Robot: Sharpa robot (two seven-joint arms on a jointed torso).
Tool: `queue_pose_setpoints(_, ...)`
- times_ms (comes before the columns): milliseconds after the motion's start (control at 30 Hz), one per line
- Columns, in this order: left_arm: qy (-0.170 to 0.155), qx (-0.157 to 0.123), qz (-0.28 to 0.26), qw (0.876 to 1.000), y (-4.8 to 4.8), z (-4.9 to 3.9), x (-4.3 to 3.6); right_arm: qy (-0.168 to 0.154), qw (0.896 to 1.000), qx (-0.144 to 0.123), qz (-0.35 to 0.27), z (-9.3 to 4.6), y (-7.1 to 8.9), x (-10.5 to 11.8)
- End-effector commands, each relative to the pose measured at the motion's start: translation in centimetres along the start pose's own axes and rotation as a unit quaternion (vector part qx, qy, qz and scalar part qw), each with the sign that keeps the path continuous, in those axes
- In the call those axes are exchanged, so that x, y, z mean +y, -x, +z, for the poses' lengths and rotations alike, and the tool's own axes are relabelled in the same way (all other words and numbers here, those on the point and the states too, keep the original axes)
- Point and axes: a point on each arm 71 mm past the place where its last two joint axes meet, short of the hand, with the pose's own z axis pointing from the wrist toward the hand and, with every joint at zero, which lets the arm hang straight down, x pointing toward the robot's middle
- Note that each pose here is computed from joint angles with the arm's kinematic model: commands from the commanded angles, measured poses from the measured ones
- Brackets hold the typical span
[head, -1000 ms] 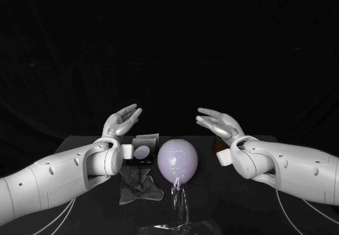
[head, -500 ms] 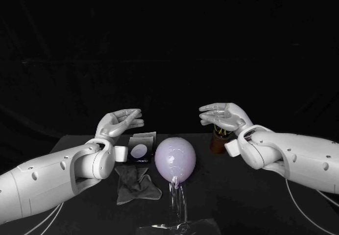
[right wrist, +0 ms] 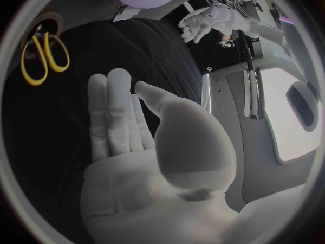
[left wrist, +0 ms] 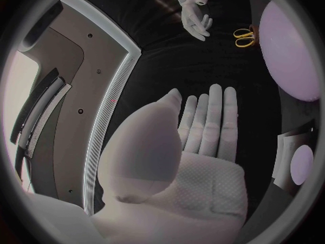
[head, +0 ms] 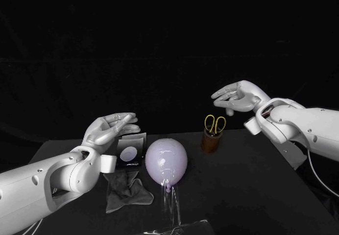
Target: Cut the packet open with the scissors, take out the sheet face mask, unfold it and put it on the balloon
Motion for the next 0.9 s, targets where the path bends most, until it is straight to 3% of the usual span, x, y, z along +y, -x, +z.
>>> queue_pose_setpoints(33, -0.004, 0.019, -0.017, 1.000, -0.47, -0.04, -0.43, -0.018, 0.994, 0.038, -0.104, 0.1, 1.1, -0.6)
queue_pose_setpoints(200, -0.005, 0.021, -0.018, 1.000, -0.60, -0.14, -0.74, -0.038, 0.983, 0.025, -0.178, 0.2, 3.4, -1.2)
queue_pose_setpoints(367, -0.006, 0.021, -0.018, 1.000, -0.63, -0.16, -0.91, -0.061, 0.971, 0.029, -0.231, 0.2, 4.3, -1.7)
queue_pose_setpoints(633, -0.007, 0.017, -0.015, 1.000, -0.39, -0.08, -1.07, -0.087, 0.957, 0.065, -0.271, 1.1, 3.5, -2.0)
queue_pose_setpoints(900, -0.007, 0.017, -0.015, 1.000, -0.40, 0.06, -1.08, -0.099, 0.955, 0.088, -0.266, 2.0, 2.0, -2.6)
